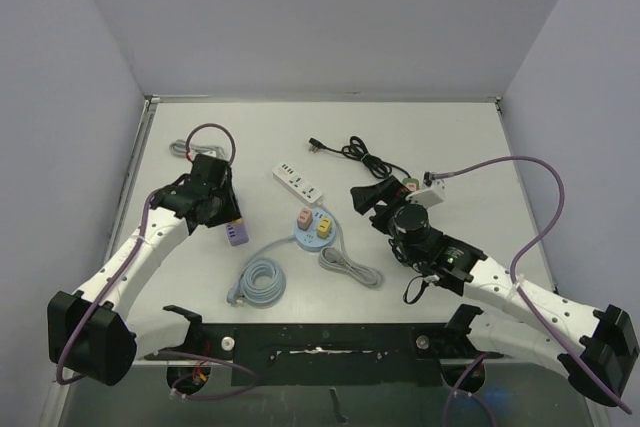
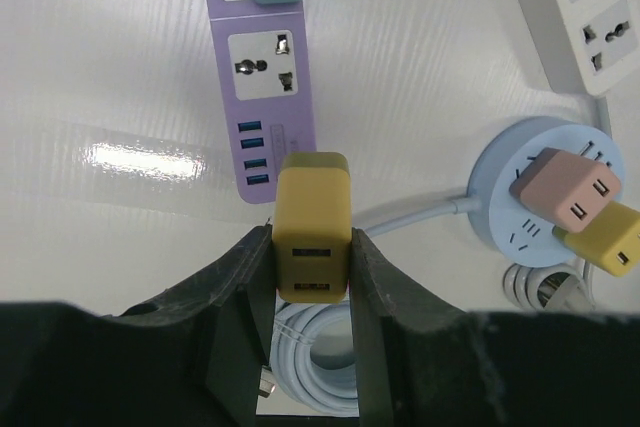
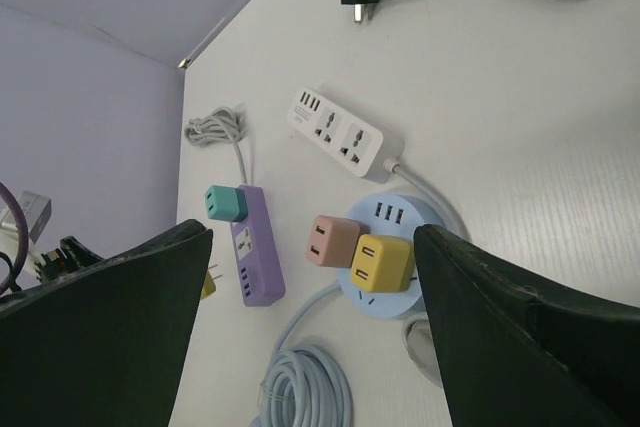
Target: Insert the plug
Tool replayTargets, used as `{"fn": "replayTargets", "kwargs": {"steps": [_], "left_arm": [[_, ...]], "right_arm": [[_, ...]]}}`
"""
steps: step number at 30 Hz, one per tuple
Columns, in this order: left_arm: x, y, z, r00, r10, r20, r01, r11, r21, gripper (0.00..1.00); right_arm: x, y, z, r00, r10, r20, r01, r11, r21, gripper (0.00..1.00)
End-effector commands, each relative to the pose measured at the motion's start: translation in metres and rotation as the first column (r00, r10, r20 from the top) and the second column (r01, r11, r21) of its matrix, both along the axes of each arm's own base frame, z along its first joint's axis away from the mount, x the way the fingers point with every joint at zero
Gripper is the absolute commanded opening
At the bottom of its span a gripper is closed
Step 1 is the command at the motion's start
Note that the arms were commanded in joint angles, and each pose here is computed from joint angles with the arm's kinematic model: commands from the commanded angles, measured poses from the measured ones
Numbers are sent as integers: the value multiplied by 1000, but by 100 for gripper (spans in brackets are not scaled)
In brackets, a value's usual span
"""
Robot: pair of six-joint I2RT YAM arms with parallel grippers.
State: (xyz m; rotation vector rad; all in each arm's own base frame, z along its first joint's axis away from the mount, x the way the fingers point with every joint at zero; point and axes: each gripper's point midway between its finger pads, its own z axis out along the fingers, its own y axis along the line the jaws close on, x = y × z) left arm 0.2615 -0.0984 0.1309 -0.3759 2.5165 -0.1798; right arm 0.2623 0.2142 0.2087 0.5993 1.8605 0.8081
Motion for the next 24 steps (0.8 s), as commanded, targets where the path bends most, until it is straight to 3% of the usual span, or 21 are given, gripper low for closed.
{"fn": "replayTargets", "kwargs": {"steps": [1, 17, 24], "left_arm": [[20, 6, 20, 1000, -5, 29, 5, 1000, -9, 26], [52, 39, -8, 997, 45, -62, -41, 998, 57, 27], [63, 26, -14, 997, 14, -78, -13, 1000, 6, 27]], "right_arm": [[4, -19, 4, 997, -72, 35, 73, 997, -25, 84], [-7, -53, -6, 988, -149, 34, 151, 986, -72, 85], [-8, -57, -11, 987, -160, 30, 161, 984, -69, 85]]}}
